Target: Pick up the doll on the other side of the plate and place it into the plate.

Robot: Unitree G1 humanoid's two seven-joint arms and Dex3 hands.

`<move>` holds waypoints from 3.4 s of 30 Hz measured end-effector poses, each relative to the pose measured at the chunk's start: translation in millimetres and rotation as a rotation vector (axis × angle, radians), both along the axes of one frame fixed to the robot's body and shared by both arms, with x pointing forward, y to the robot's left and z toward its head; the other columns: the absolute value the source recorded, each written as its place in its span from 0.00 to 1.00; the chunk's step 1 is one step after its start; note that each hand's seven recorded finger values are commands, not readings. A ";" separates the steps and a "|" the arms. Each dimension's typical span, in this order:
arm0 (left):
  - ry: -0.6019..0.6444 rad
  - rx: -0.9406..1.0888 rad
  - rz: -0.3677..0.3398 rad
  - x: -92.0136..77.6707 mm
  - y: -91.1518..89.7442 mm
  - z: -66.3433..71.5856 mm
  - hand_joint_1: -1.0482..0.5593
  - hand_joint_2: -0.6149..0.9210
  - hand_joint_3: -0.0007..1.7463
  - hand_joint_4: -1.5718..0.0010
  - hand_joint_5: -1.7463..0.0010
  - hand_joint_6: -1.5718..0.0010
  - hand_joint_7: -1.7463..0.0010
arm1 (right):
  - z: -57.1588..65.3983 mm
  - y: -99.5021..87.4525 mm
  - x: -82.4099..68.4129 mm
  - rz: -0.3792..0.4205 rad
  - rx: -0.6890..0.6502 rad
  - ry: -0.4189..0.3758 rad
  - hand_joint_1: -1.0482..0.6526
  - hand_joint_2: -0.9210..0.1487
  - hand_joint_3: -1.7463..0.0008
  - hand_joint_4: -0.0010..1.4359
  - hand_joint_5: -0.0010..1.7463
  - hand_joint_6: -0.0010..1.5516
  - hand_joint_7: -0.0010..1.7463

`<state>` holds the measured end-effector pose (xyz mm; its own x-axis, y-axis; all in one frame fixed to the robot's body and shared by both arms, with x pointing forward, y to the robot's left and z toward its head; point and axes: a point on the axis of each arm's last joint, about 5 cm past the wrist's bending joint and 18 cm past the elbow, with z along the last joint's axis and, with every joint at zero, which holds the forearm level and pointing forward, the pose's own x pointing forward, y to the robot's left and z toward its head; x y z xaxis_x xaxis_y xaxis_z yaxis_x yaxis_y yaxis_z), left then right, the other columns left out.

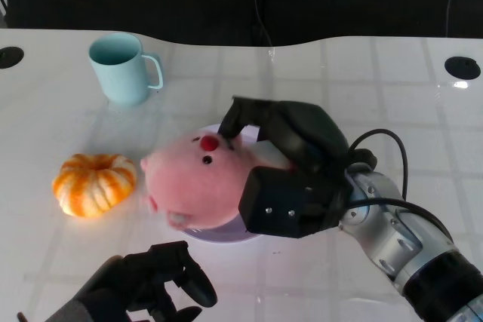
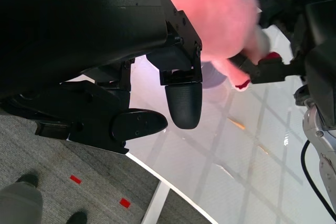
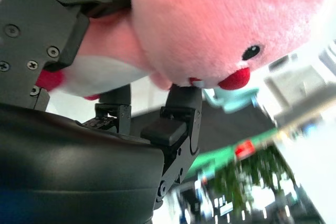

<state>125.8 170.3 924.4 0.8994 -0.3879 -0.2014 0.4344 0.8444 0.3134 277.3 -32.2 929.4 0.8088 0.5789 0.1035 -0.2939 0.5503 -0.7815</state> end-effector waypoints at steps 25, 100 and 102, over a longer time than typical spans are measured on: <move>-0.013 -0.001 -0.008 1.4 -0.2 -0.5 0.58 1.00 0.26 0.65 0.13 0.64 0.29 | 40.2 -44.4 -25.6 0.163 -0.204 -0.029 0.10 0.00 0.83 0.02 0.07 0.05 0.01; -0.017 -0.004 0.003 3.7 6.1 4.5 0.57 1.00 0.27 0.62 0.12 0.65 0.23 | -23.8 -141.3 -133.8 -0.290 0.419 0.272 0.70 0.54 0.17 0.56 1.00 0.50 0.85; -0.018 -0.003 0.004 3.9 6.3 4.6 0.57 1.00 0.27 0.62 0.12 0.65 0.23 | -23.6 -141.2 -133.7 -0.290 0.419 0.271 0.70 0.52 0.19 0.57 1.00 0.51 0.83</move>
<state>129.7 176.6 929.1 0.9043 -0.3851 -0.1845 0.4256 0.8470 0.3184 143.6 -173.4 905.8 0.9579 0.2839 0.0431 -0.2443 0.8844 -0.3976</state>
